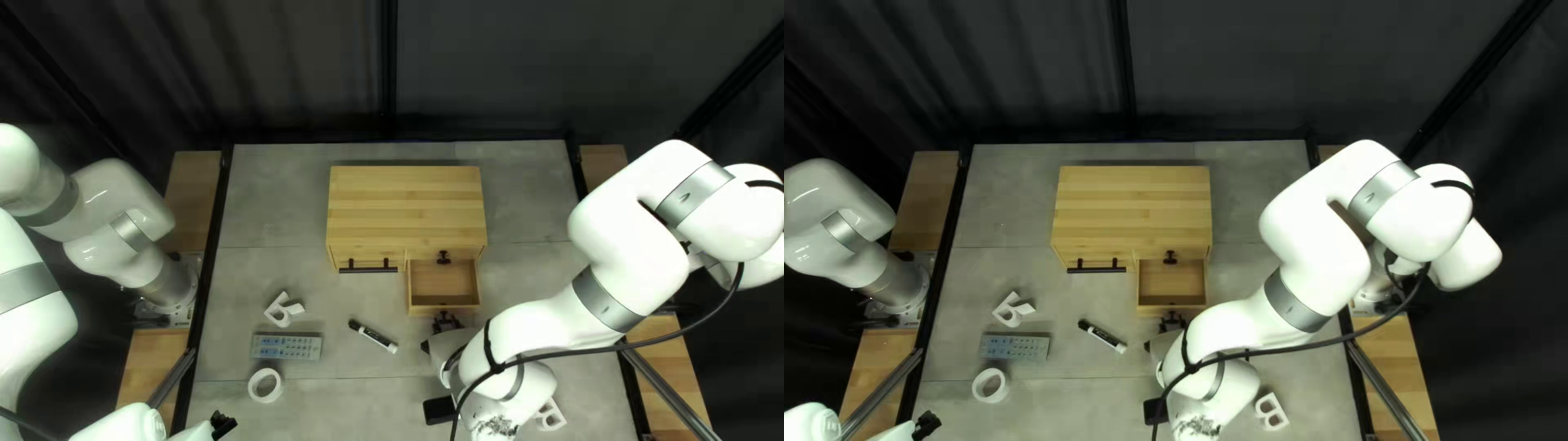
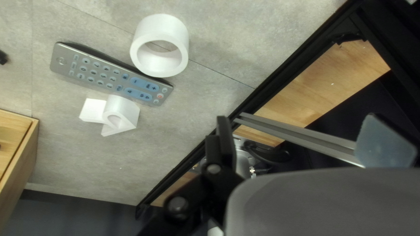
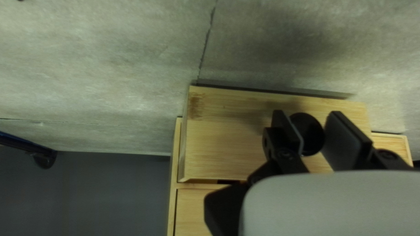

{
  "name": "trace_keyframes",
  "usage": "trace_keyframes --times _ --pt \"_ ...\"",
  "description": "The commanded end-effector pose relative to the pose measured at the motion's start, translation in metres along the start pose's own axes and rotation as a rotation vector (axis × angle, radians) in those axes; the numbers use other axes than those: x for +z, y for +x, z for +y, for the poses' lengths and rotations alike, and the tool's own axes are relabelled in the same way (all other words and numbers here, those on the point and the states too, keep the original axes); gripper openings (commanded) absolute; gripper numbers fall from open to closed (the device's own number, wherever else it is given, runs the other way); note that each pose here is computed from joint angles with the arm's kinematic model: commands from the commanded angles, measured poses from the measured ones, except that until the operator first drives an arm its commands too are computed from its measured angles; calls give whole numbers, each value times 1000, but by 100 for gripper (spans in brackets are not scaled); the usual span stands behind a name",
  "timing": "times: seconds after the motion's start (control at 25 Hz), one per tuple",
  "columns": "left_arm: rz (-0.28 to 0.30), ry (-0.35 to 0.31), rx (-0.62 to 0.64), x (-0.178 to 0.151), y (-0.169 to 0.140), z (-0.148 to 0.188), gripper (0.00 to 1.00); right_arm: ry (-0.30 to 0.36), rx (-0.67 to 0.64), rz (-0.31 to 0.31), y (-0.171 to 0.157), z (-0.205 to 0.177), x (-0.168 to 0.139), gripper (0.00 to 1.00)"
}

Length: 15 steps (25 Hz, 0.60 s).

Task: Open drawers and place objects into drawer and close

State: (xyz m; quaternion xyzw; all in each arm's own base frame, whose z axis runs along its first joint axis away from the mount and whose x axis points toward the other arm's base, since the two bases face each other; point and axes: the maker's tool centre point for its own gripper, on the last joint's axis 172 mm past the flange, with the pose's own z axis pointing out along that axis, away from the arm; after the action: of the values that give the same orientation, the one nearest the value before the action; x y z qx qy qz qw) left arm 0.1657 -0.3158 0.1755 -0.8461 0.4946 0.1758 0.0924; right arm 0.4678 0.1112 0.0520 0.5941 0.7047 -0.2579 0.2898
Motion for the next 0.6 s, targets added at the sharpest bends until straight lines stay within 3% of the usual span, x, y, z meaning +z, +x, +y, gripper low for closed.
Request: trace_keyframes --times 0.04,0.6 --pt "0 0 0 0 0 0 100 -1 -1 -1 0 -1 -2 0" --pt "0 0 0 0 0 0 100 -2 -7 -4 2 0 -3 0"
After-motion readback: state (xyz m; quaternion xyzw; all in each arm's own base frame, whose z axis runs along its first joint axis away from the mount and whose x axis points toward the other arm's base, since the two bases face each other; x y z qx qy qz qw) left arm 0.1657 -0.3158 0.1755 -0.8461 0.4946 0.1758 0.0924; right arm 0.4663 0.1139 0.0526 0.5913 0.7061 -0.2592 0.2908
